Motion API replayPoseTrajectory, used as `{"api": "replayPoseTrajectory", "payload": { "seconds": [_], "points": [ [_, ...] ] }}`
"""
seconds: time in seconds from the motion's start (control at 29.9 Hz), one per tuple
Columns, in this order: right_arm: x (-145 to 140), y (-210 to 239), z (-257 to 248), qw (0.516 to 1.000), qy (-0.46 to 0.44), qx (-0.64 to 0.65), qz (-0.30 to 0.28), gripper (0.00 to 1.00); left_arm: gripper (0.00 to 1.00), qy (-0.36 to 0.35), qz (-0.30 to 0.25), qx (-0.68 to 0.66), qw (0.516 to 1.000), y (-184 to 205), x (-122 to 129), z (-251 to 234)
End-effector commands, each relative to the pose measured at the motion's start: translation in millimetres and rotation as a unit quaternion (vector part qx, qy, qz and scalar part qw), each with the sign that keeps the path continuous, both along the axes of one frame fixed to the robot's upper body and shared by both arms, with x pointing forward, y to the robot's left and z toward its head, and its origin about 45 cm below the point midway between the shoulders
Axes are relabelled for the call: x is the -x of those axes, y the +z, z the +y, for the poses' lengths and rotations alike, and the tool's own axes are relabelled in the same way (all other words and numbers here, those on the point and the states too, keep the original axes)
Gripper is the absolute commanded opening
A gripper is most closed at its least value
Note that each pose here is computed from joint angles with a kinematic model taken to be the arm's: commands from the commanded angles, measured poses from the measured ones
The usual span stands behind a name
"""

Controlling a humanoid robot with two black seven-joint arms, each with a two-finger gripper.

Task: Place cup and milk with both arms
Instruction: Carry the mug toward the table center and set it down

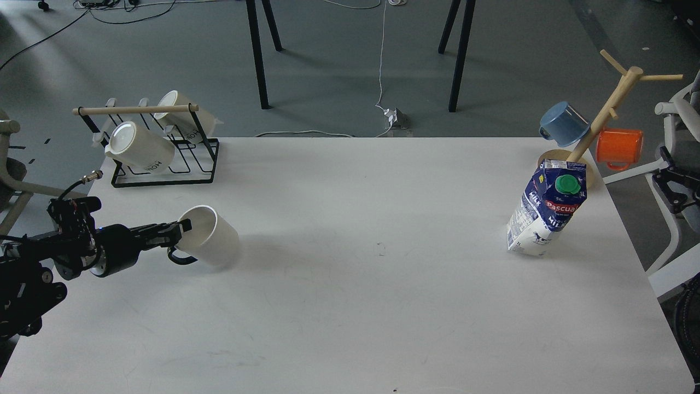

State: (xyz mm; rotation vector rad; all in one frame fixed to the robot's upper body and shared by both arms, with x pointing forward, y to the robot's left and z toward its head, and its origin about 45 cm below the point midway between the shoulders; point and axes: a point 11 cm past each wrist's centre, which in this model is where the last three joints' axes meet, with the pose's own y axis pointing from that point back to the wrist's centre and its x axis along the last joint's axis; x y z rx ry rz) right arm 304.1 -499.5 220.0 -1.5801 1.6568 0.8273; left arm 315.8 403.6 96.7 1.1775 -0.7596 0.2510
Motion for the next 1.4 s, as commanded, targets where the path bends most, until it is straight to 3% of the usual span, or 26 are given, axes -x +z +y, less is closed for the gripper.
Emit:
{"api": "replayPoseTrajectory", "payload": {
  "seconds": [0.0, 0.13, 0.23, 0.33, 0.57, 0.77, 1.07, 1.37],
  "points": [
    [0.9, -1.8, -1.1, 1.000, -0.002, 0.000, 0.002, 0.98, 0.00, 0.001, -0.024, 0.029, 0.999, 18.8, -13.6, -11.7],
    [2.3, -3.5, -6.0, 1.000, -0.010, 0.001, 0.005, 0.98, 0.00, -0.016, -0.054, 0.058, 0.997, 38.6, -43.7, -43.2],
    [3.8, -5.0, -12.0, 1.000, -0.022, -0.004, 0.006, 0.98, 0.00, -0.037, -0.043, 0.117, 0.991, 30.6, -57.3, -105.8],
    [4.6, -5.2, -16.8, 0.999, -0.034, -0.011, 0.004, 0.98, 0.00, -0.056, -0.020, 0.158, 0.986, 11.0, -58.9, -165.5],
    [6.6, -8.0, -20.5, 0.999, -0.040, -0.010, 0.008, 0.98, 0.01, -0.089, 0.012, 0.141, 0.986, -24.7, -48.2, -214.4],
    [8.4, -10.9, -20.5, 0.999, -0.040, -0.010, 0.012, 0.98, 0.05, -0.124, 0.035, 0.112, 0.985, -45.8, -29.3, -224.8],
    [9.0, -11.5, -21.1, 0.999, -0.041, -0.010, 0.013, 0.98, 0.13, -0.133, 0.040, 0.113, 0.984, -50.9, -22.7, -232.0],
    [9.2, -12.0, -20.9, 0.999, -0.040, -0.009, 0.015, 0.98, 0.37, -0.138, 0.035, 0.135, 0.981, -39.7, -23.0, -239.3]
  ]
}}
